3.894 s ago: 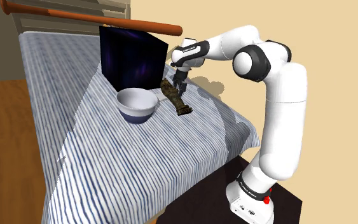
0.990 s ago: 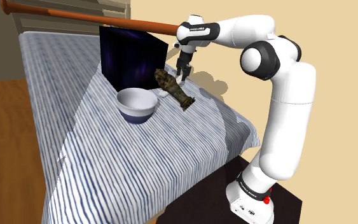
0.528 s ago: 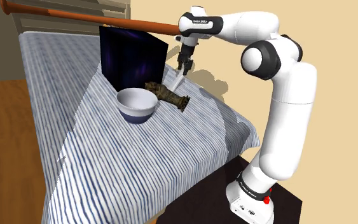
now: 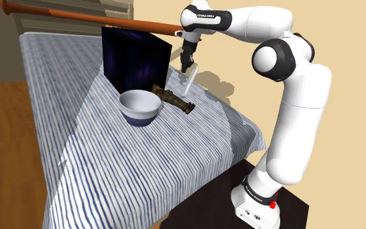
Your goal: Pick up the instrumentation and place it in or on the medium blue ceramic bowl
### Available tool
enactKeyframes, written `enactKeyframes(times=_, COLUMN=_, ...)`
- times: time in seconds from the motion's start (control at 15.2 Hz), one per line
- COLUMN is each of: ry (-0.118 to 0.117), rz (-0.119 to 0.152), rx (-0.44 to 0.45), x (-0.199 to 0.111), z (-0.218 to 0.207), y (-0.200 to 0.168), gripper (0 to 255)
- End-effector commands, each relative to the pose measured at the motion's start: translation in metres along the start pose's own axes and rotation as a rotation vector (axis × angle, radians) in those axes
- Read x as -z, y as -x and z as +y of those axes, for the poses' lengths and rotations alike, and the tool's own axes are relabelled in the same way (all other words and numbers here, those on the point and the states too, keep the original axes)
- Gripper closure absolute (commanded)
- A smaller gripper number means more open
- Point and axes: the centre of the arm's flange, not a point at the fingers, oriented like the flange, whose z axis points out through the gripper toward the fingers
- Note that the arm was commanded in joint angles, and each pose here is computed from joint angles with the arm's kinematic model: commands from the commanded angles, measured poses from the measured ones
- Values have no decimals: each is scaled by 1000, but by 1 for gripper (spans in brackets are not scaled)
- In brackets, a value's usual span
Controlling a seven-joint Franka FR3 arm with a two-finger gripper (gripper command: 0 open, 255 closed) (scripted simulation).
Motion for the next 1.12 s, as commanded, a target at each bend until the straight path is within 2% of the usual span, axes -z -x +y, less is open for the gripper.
enactKeyframes(times=0.0, ry=0, rz=0, rx=0, x=0, z=0, y=0, gripper=255)
enactKeyframes(times=0.07, ry=0, rz=0, rx=0, x=0, z=0, y=0, gripper=0)
enactKeyframes(times=0.4, ry=108, rz=153, rx=-307, x=20, z=4, y=77, gripper=0)
enactKeyframes(times=0.73, ry=215, rz=303, rx=-609, x=27, z=-16, y=153, gripper=0)
enactKeyframes(times=1.06, ry=215, rz=303, rx=-609, x=2, z=-8, y=147, gripper=0)
